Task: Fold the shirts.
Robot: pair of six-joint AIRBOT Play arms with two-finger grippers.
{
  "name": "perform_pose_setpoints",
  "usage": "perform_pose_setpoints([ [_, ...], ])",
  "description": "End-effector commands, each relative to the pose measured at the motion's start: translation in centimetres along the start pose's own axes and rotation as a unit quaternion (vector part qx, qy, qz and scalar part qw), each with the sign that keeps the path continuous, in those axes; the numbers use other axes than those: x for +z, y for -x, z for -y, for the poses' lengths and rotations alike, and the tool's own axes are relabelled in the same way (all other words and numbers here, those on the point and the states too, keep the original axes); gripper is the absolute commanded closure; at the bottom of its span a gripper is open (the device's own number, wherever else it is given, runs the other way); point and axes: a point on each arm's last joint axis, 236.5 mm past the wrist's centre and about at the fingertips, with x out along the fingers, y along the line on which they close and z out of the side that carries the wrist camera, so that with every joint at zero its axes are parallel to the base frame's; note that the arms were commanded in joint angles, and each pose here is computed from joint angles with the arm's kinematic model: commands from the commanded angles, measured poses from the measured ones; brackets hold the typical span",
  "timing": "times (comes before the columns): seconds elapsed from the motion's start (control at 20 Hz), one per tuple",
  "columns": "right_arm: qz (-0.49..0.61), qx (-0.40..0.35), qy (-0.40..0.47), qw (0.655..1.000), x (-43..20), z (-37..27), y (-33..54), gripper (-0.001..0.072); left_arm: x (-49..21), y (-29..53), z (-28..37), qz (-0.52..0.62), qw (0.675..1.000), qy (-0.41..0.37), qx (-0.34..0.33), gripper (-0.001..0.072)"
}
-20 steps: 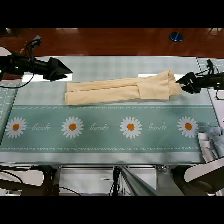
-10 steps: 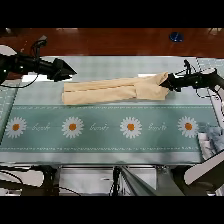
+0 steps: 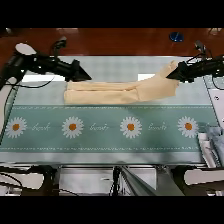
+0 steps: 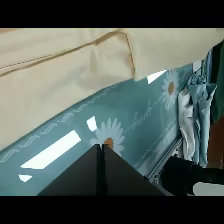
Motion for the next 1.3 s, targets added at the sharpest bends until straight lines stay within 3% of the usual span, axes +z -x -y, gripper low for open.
perform_pose_setpoints([
  [0.0,-0.020,-0.061,0.015,0.998,-2.9,-1.5,4.6,0.0682,0.0,-6.3,4.4,0.019,1.000,-0.004,0.000,0.0683],
  [0.4,0.021,-0.090,0.044,0.995,-4.5,-5.4,9.7,0.0682,-8.5,-21.7,8.4,-0.050,0.999,0.012,0.007,0.0682],
  [0.85,0.027,-0.094,0.061,0.993,-6.5,-7.8,12.0,0.0681,-12.1,-31.8,9.6,-0.045,0.991,0.117,-0.045,0.0682],
  [1.05,0.020,-0.135,0.051,0.989,-7.2,-6.3,12.7,0.0681,-7.3,-29.9,11.3,-0.005,0.992,0.092,-0.083,0.0684],
  [1.25,0.028,-0.144,0.034,0.989,-6.6,-5.6,12.4,0.0681,-1.6,-18.0,13.6,0.011,0.989,-0.066,-0.132,0.0684],
])
